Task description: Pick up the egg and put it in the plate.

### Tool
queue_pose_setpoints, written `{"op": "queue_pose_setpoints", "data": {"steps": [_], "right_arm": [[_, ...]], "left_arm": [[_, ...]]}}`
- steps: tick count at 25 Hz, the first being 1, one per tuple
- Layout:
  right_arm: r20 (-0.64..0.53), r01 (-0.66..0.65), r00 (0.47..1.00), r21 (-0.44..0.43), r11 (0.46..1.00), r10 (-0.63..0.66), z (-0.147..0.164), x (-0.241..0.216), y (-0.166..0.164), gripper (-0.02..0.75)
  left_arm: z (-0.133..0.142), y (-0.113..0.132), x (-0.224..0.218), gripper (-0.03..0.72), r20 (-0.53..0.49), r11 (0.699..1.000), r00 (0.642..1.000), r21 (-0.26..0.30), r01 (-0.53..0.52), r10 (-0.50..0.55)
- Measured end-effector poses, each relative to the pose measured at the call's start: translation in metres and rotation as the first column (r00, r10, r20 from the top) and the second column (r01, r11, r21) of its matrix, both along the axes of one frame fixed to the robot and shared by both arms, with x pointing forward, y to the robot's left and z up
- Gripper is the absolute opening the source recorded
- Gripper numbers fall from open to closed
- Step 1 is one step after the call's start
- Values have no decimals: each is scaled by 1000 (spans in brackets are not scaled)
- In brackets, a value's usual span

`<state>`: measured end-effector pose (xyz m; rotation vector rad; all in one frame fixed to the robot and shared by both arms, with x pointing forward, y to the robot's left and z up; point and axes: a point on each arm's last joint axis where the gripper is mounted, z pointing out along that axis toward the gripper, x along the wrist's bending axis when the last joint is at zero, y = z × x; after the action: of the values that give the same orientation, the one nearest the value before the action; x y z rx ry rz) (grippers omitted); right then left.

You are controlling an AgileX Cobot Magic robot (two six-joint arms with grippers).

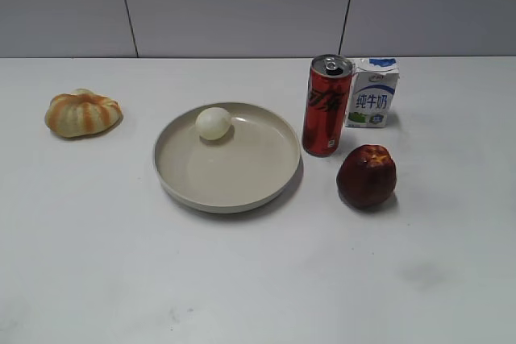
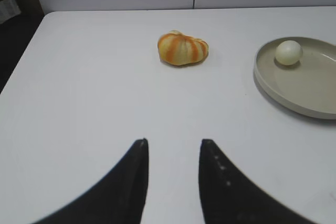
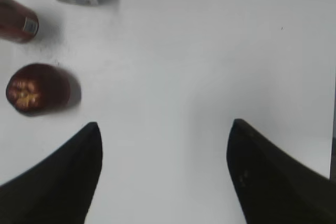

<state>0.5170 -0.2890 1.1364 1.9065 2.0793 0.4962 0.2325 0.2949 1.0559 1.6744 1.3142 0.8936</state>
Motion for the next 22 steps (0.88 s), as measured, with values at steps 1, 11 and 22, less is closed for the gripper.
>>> {"op": "queue_pose_setpoints", "data": {"steps": [1, 11, 22], "right_arm": [[12, 1, 1000, -2, 1000, -1, -2, -10, 0, 560], [59, 8, 998, -4, 1000, -8, -61, -123, -3, 558], [257, 9, 966, 0, 1000, -9, -87, -205, -4, 558]], "left_arm": [[0, 0, 0, 240, 0, 1000, 1000, 0, 0, 0], [0, 0, 0, 240, 0, 1000, 1000, 0, 0, 0], [0, 0, 0, 240, 0, 1000, 1000, 0, 0, 0]]}}
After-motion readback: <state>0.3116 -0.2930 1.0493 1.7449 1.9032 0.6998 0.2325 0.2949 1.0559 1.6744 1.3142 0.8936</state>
